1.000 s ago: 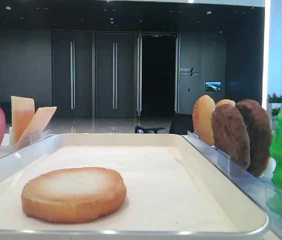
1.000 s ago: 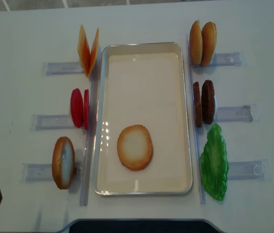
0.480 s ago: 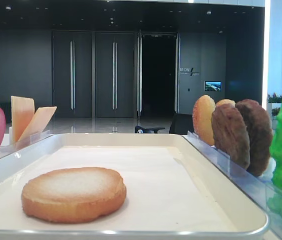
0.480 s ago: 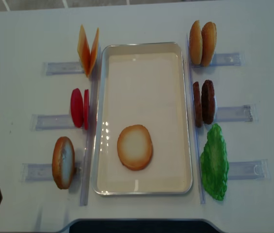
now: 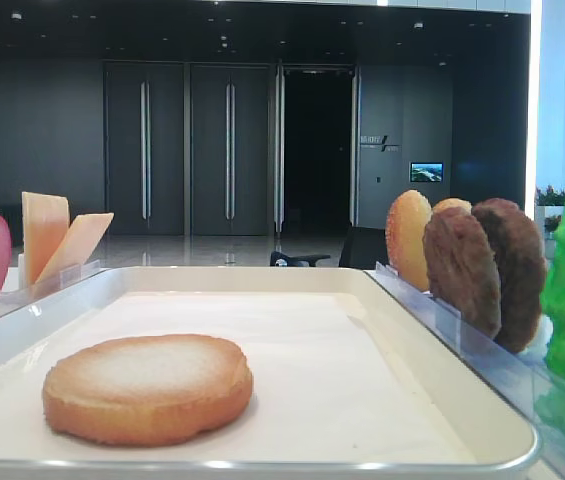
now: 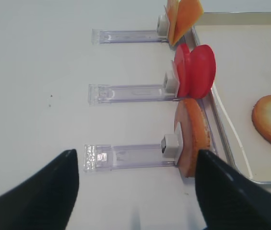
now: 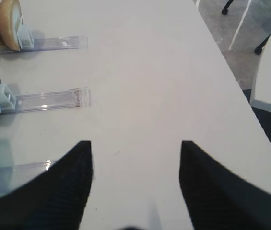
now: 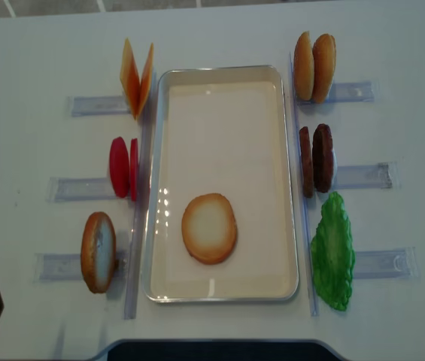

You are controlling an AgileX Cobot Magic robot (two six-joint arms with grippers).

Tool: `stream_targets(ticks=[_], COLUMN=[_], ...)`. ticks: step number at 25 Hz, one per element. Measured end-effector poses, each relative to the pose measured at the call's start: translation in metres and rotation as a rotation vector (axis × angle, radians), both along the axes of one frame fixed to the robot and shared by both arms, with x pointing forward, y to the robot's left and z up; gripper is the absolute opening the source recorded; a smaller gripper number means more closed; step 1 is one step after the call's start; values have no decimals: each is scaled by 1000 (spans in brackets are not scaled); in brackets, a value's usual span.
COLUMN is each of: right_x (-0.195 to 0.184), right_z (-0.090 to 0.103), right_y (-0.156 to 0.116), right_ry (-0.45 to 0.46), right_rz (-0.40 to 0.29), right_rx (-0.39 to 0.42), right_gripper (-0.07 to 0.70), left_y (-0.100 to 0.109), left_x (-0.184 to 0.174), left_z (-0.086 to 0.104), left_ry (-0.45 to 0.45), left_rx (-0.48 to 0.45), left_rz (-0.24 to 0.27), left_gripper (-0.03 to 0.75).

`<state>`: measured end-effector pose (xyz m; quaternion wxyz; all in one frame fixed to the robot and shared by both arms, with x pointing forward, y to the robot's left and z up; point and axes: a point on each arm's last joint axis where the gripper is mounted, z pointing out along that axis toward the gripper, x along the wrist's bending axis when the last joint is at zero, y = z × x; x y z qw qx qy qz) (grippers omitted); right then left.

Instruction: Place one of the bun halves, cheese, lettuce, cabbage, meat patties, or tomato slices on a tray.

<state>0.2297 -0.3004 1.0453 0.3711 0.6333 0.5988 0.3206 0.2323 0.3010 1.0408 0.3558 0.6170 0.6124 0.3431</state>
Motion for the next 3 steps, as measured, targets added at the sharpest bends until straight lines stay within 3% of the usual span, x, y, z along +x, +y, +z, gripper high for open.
stream_targets(ticks=[3], right_x=[0], right_z=[0], right_y=[0], right_ry=[0], right_rz=[0], right_rx=[0], right_gripper=[415], left_y=[0], left_x=[0], left_z=[0], left_ry=[0], left_rx=[0], left_rz=[0], left_gripper=[576])
